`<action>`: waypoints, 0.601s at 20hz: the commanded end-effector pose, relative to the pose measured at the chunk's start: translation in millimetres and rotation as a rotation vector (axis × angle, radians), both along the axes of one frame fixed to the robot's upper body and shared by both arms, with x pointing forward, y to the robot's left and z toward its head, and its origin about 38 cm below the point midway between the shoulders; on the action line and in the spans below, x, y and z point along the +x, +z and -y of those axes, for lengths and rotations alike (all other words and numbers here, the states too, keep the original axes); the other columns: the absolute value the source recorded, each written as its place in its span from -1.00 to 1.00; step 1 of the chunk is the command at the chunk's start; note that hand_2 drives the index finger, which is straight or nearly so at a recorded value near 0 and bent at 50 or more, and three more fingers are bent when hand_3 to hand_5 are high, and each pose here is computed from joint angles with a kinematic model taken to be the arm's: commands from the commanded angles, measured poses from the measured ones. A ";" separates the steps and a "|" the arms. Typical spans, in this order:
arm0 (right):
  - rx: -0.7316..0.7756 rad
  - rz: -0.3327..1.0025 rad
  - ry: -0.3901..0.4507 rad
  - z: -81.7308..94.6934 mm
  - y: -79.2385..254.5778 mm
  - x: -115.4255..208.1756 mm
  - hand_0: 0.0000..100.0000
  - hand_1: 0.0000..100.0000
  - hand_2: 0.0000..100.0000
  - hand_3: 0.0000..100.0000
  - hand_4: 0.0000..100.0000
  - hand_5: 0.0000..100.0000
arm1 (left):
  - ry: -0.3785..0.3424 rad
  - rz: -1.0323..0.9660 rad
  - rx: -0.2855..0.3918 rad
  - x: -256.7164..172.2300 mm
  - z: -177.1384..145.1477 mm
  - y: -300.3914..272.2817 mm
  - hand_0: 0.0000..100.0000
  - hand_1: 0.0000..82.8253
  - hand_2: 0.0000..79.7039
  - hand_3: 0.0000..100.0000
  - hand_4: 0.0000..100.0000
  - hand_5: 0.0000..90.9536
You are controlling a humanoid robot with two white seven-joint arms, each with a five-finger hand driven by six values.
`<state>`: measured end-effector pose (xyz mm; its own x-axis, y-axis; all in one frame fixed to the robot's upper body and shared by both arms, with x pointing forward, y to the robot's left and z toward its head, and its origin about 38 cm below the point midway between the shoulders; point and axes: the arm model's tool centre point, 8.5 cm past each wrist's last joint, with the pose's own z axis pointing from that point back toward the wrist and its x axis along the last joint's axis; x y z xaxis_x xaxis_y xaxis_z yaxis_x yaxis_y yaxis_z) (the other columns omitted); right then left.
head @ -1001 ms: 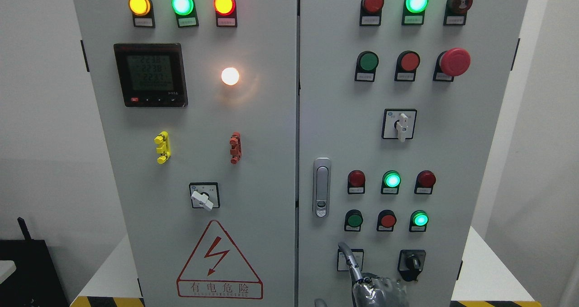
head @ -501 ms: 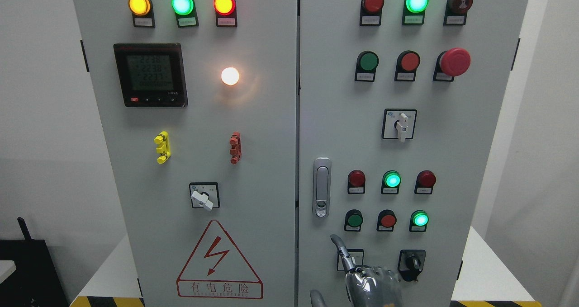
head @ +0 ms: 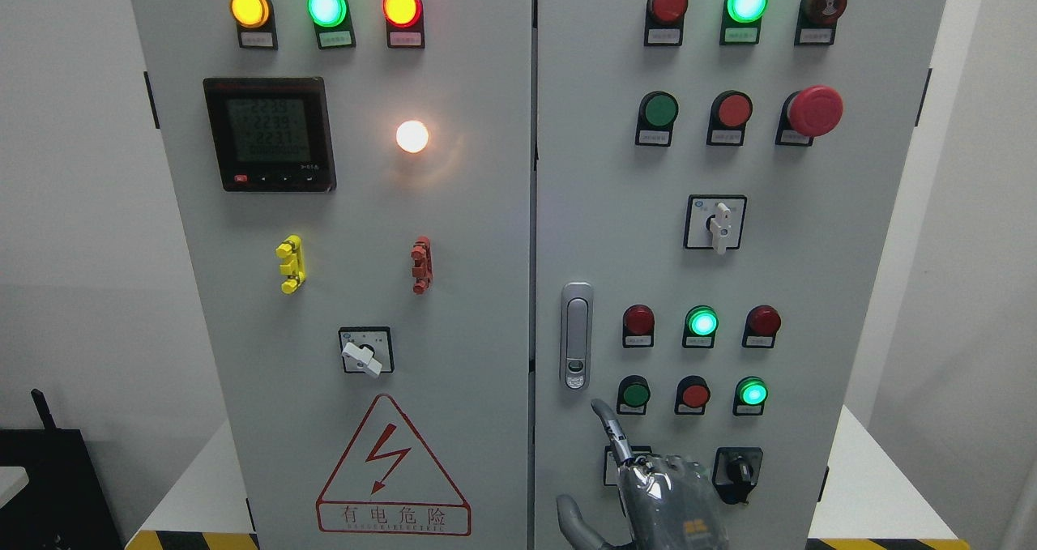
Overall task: Release door handle
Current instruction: 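Raise the right hand from below toward the silver door latch handle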
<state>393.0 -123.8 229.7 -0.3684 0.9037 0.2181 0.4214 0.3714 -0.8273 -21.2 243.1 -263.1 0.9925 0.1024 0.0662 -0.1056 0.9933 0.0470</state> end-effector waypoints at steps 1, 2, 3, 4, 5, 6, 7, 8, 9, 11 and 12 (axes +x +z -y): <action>-0.007 0.001 0.002 -1.9 2.5 7.3 -0.36 -0.16 -1.00 1.00 0.97 0.98 | 0.000 0.030 -0.002 10.6 1.0 -0.7 -0.76 -0.06 -1.00 -1.00 -1.00 -1.00; -0.009 0.000 0.001 -2.2 2.4 8.8 -0.36 -0.16 -1.00 1.00 0.98 0.98 | -0.002 0.030 -0.002 10.6 1.0 -0.7 -0.76 -0.06 -1.00 -1.00 -1.00 -1.00; -0.012 -0.004 0.002 -2.5 2.3 9.8 -0.35 -0.16 -1.00 1.00 0.97 0.98 | 0.000 0.030 -0.002 10.6 1.0 -0.7 -0.76 -0.06 -1.00 -1.00 -1.00 -1.00; -0.017 -0.015 0.005 -3.0 1.7 11.1 -0.35 -0.16 -1.00 1.00 0.97 0.98 | -0.002 0.030 -0.002 10.6 1.0 -0.7 -0.76 -0.06 -1.00 -1.00 -1.00 -1.00; -0.019 -0.019 0.007 -3.3 1.9 11.5 -0.35 -0.16 -1.00 1.00 0.98 0.98 | 0.000 0.030 -0.002 10.6 1.0 -0.7 -0.76 -0.06 -1.00 -1.00 -1.00 -1.00; -0.020 -0.019 0.008 -3.8 1.8 11.4 -0.35 -0.17 -1.00 1.00 0.98 0.98 | -0.002 0.030 -0.002 10.6 1.0 -0.7 -0.76 -0.06 -1.00 -1.00 -1.00 -1.00; -0.021 -0.018 0.010 -4.5 2.3 11.6 -0.34 -0.17 -1.00 1.00 0.97 0.98 | -0.002 0.030 -0.002 10.6 1.0 -0.7 -0.76 -0.06 -1.00 -1.00 -1.00 -1.00; -0.021 -0.017 0.010 -4.5 2.9 11.8 -0.34 -0.17 -1.00 1.00 0.98 0.98 | -0.002 0.030 -0.002 10.6 1.0 -0.7 -0.76 -0.06 -1.00 -1.00 -1.00 -1.00; -0.021 -0.017 0.011 -4.6 3.4 12.0 -0.34 -0.18 -1.00 1.00 0.98 0.98 | -0.002 0.030 -0.002 10.6 1.0 -0.7 -0.76 -0.06 -1.00 -1.00 -1.00 -1.00; -0.025 -0.018 0.011 -4.9 4.1 13.2 -0.34 -0.18 -1.00 1.00 0.98 0.98 | -0.002 0.030 -0.002 10.6 1.0 -0.7 -0.76 -0.06 -1.00 -1.00 -1.00 -1.00; -0.023 -0.015 0.011 -5.4 5.4 13.6 -0.34 -0.18 -1.00 1.00 0.98 0.98 | -0.002 0.030 -0.002 10.6 1.0 -0.7 -0.76 -0.06 -1.00 -1.00 -1.00 -1.00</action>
<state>402.6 -120.4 235.0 -0.3741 0.9043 0.2055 0.4099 0.3600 -0.8381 -21.2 243.1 -263.1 0.9926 0.1020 0.0662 -0.1052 0.9933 0.0470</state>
